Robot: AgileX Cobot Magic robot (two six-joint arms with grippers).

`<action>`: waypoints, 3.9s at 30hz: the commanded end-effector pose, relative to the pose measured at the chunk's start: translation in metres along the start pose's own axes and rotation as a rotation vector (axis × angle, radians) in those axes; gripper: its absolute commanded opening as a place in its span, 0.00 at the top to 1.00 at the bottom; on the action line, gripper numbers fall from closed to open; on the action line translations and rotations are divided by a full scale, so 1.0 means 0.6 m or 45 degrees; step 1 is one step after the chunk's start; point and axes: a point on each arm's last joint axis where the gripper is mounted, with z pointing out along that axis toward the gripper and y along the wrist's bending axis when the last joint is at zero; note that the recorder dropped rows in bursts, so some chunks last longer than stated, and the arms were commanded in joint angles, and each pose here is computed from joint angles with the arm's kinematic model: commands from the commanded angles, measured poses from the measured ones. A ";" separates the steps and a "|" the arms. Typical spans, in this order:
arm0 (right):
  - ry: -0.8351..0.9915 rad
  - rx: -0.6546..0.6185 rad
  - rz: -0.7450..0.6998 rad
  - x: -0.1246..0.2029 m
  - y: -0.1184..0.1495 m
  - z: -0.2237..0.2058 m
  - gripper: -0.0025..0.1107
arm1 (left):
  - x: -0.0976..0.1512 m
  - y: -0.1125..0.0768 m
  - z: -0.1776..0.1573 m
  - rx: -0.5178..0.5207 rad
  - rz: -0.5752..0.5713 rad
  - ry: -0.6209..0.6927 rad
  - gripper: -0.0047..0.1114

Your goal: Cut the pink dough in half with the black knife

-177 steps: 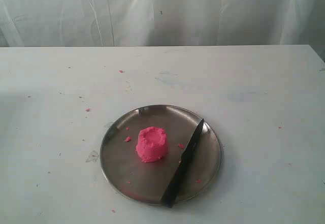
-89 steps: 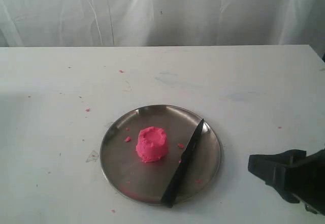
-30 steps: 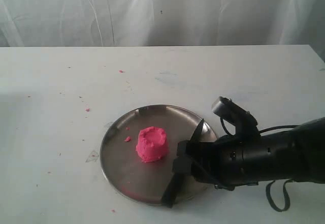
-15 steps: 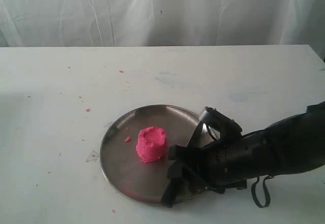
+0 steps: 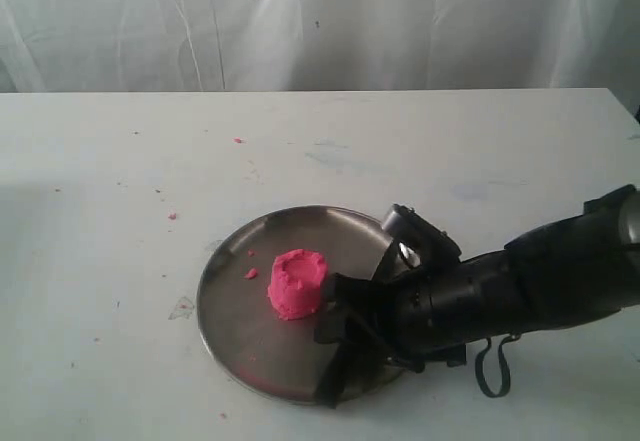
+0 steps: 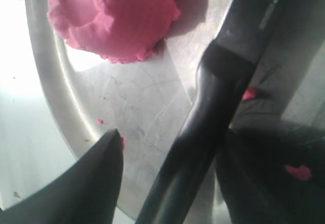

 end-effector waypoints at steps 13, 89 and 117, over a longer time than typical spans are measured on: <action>-0.004 0.111 0.038 0.001 -0.025 0.016 0.89 | 0.002 0.000 0.001 0.000 -0.012 -0.005 0.96; 0.207 0.527 -1.163 -0.006 0.146 -0.163 0.93 | -0.211 -0.095 -0.014 0.403 -0.020 0.185 0.96; 0.239 0.569 -1.148 -0.041 0.130 -0.080 0.93 | -0.232 -0.151 0.309 0.797 0.102 0.320 0.96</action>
